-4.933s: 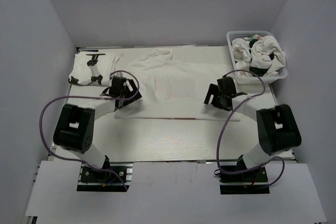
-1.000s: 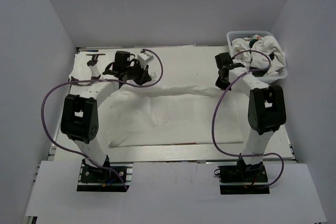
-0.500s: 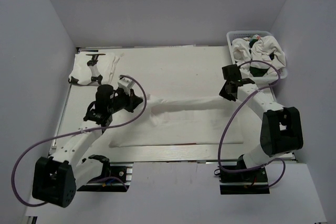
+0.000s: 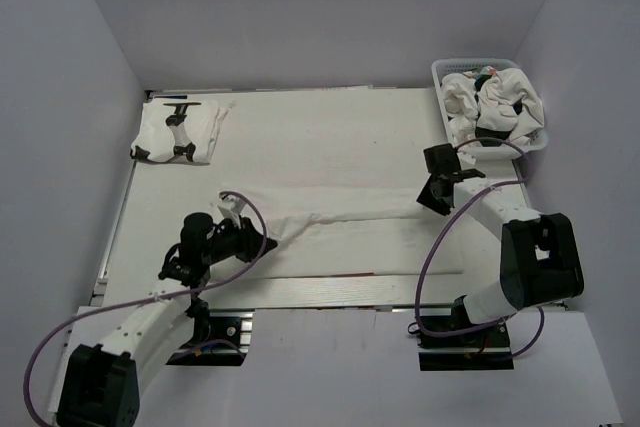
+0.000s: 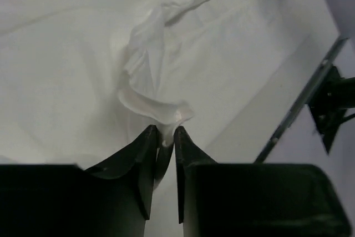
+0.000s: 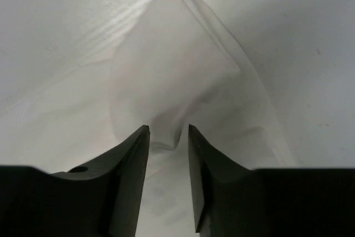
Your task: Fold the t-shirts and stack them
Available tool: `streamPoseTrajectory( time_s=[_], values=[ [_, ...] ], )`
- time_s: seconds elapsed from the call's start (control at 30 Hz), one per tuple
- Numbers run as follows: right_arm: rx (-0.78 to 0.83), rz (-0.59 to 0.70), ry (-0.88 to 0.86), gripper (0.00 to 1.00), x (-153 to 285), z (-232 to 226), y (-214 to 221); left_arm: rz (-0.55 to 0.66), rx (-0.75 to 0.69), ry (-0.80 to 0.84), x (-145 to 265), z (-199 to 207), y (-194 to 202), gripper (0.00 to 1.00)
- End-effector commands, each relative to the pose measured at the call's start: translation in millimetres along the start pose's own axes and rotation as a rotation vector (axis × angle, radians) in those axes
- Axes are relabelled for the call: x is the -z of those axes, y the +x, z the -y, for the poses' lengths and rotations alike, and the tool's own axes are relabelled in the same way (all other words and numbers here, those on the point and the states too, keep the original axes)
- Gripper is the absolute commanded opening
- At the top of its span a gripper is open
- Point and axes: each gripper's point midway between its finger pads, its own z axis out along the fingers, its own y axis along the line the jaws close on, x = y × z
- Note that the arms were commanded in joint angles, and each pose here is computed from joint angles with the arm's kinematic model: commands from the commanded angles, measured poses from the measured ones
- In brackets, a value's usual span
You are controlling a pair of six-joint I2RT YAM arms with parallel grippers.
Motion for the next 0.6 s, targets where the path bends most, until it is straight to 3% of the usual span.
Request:
streamPoseTrajectory(
  time_s=[0.0,0.03,0.07,0.1,0.13,0.33,0.4,0.5,0.57],
  values=[
    [-0.055,0.001,0.058,0.45,7,23,13,-0.009,0.175,0.136,12,29,26,0.31],
    [-0.079,0.022,0.054,0.6,14,25,10,-0.022,0.217,0.155,16,34,33,0.47],
    [-0.076,0.007,0.078,0.72,16,33,16,0.01,0.2,0.186,22,43,26,0.82],
    [-0.072,0.018,0.104,0.8,18,42,18,-0.022,0.244,0.172,26,44,35,1.0],
    [-0.074,0.019,0.111,0.9,20,45,19,-0.014,0.237,0.176,29,47,32,1.0],
    [-0.059,0.067,0.006,0.9,40,25,-2,0.172,0.185,0.254,42,75,-24,1.0],
    [-0.044,0.086,-0.032,0.9,43,14,-12,0.193,0.126,0.186,42,71,-47,1.0],
    [0.026,0.106,-0.127,0.9,42,-7,-21,0.134,0.279,-0.042,25,32,-55,1.0],
    [0.091,0.137,-0.213,0.9,43,-26,-29,0.107,0.283,-0.069,14,23,-59,1.0]
  ],
)
